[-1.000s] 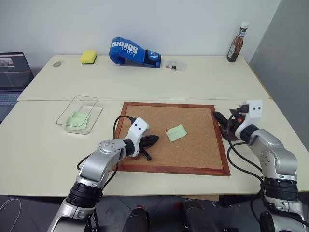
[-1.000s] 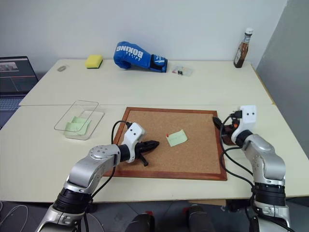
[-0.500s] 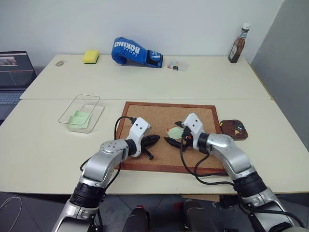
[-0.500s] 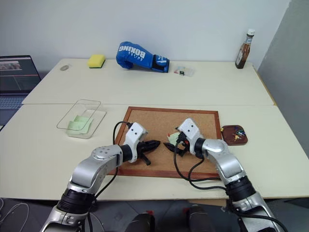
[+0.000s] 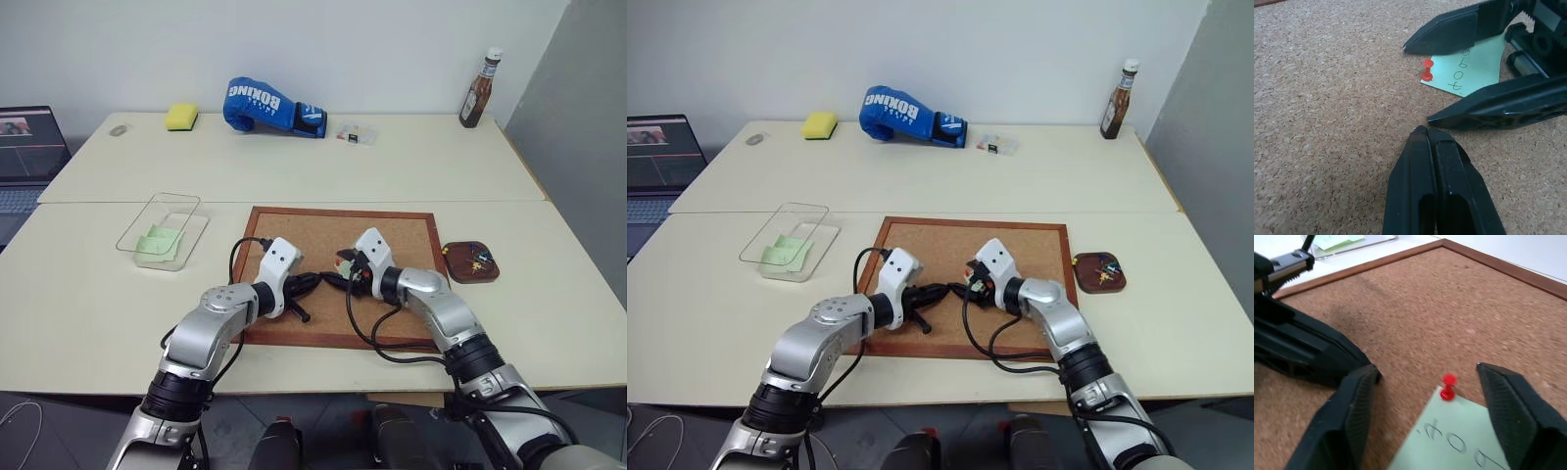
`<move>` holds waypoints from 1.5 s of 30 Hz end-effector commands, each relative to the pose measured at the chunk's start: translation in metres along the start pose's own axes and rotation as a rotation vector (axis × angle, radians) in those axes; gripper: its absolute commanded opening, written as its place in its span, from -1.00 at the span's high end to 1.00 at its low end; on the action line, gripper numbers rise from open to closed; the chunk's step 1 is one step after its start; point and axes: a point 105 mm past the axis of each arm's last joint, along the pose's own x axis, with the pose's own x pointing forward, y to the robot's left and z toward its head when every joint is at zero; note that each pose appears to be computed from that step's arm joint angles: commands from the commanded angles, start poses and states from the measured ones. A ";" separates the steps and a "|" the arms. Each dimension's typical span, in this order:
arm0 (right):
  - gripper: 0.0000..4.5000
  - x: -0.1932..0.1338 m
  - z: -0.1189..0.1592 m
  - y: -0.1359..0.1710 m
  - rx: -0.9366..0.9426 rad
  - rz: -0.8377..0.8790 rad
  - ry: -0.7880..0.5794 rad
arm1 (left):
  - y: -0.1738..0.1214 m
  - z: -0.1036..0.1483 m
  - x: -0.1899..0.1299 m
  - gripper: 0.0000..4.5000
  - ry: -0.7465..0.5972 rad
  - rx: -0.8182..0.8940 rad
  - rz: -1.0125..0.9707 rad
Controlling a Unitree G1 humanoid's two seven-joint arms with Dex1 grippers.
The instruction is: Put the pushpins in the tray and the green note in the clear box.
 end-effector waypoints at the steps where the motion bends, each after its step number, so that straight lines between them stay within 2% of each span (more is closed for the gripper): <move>1: -0.11 -0.001 0.014 -0.006 -0.002 -0.008 -0.050 | 0.015 -0.033 -0.004 1.00 0.128 -0.056 0.069; 8: 0.48 0.000 0.014 -0.007 0.015 -0.012 -0.053 | 0.011 -0.033 -0.002 1.00 0.128 -0.052 0.062; 14: 0.98 0.000 0.014 -0.019 0.006 -0.080 -0.047 | 0.011 -0.035 -0.002 1.00 0.134 -0.048 0.060; 19: 1.00 -0.001 0.019 -0.018 -0.013 -0.075 -0.076 | 0.009 -0.036 -0.003 1.00 0.138 -0.046 0.057; 28: 1.00 -0.015 0.070 -0.028 -0.007 -0.119 -0.252 | 0.003 -0.044 -0.003 1.00 0.154 -0.043 0.045; 35: 1.00 -0.026 0.092 -0.032 -0.001 -0.154 -0.310 | 0.004 -0.042 -0.002 1.00 0.146 -0.053 0.052; 40: 1.00 -0.033 0.102 -0.039 -0.001 -0.201 -0.337 | 0.004 -0.014 -0.004 1.00 0.016 -0.016 0.041; 42: 1.00 -0.037 0.108 -0.044 -0.009 -0.229 -0.352 | -0.002 0.016 -0.010 0.82 -0.121 -0.060 -0.008; 43: 1.00 -0.038 0.111 -0.045 -0.013 -0.240 -0.358 | -0.005 0.029 -0.014 0.81 -0.178 -0.097 -0.036; 45: 1.00 -0.040 0.115 -0.046 -0.034 -0.254 -0.363 | -0.009 0.046 -0.020 0.65 -0.244 -0.139 -0.078</move>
